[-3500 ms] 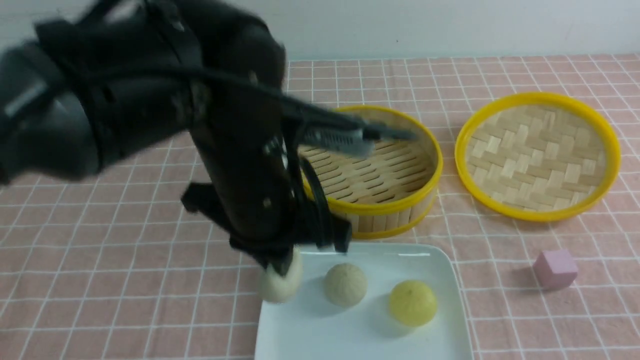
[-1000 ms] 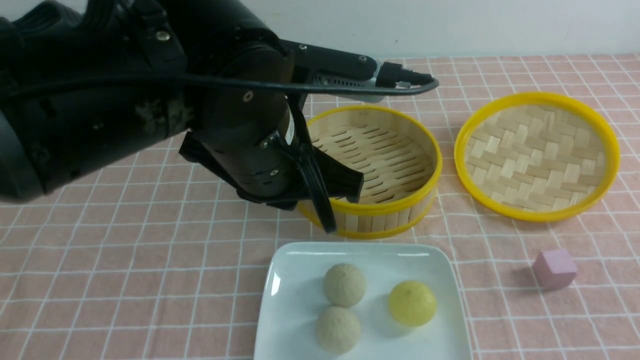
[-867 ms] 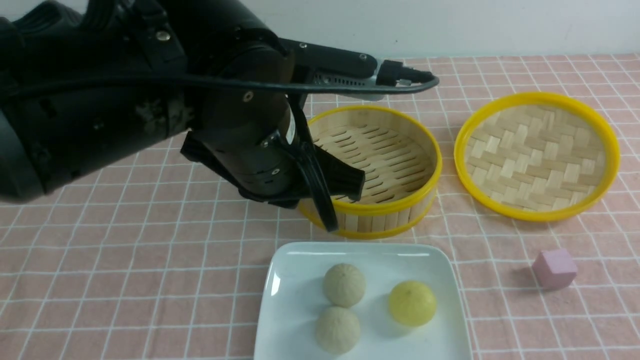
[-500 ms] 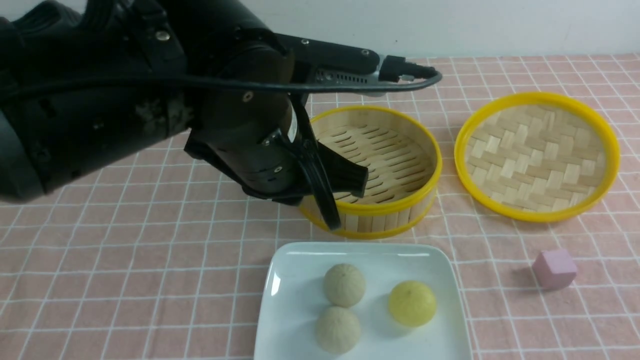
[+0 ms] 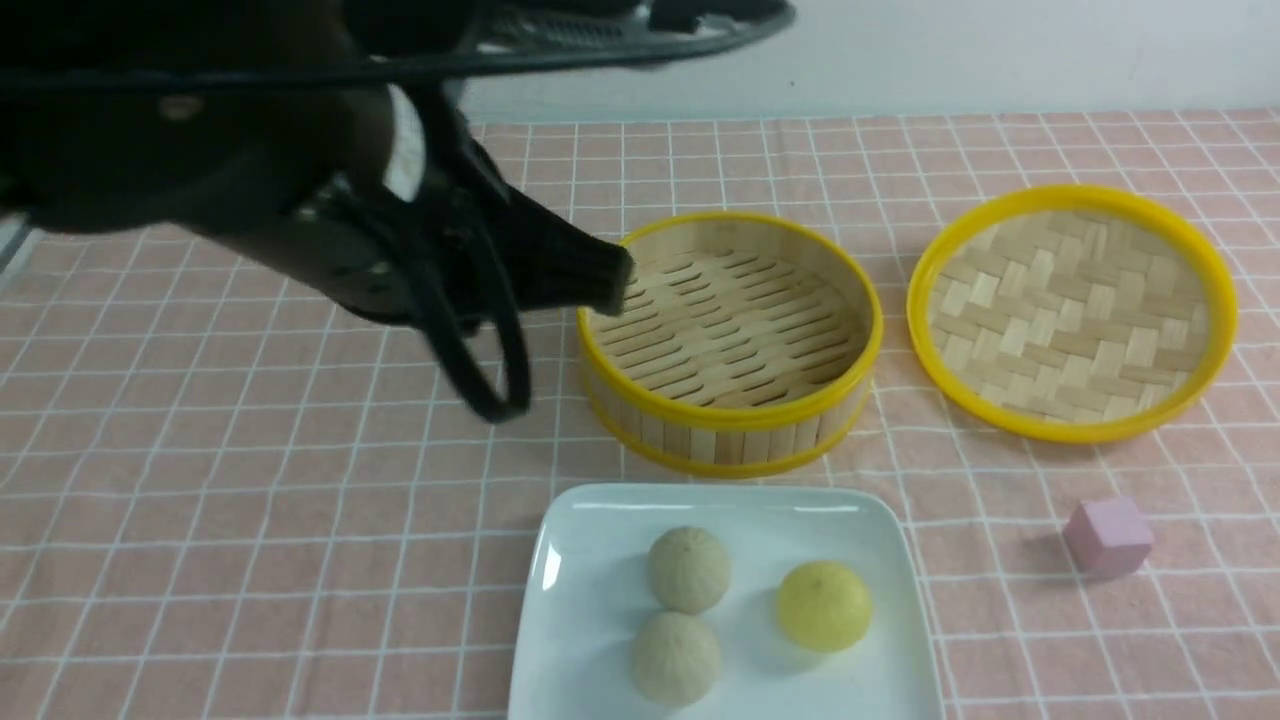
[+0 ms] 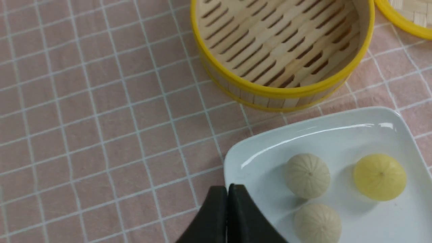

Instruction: Put the steamed buns into the plate on the pink tablecloth.

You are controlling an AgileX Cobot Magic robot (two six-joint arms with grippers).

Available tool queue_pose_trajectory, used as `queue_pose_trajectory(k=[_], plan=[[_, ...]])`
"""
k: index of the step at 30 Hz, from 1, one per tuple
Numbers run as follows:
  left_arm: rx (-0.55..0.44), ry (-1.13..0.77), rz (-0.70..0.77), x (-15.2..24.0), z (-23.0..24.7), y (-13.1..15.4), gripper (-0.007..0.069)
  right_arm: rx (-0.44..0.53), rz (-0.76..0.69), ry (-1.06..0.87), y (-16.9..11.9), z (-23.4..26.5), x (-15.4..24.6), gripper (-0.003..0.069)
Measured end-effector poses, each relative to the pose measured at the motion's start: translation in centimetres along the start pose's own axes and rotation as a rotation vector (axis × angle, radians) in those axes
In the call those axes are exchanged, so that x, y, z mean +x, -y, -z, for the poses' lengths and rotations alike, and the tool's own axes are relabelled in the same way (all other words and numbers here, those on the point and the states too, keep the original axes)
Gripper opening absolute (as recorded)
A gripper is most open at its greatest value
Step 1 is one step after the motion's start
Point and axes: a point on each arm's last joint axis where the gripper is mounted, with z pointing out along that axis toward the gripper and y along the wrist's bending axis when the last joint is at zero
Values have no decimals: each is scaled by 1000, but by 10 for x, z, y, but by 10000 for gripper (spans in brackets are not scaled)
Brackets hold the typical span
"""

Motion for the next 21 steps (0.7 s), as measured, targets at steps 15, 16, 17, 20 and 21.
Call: queue_pose_trajectory(k=[15,16,17,20,21], plan=[[60,190,131,113,74,-76,25,2,5,13,0,0,0,41],[87,221,141,122,68,-76,26,2,5,13,0,0,0,42],[129,280,153,133,61,-76,27,2,5,13,0,0,0,44],[241,428,152,148,47,-70,31,2,5,13,0,0,0,46],[267,469,153,150,45,-69,33,2,5,13,0,0,0,46]])
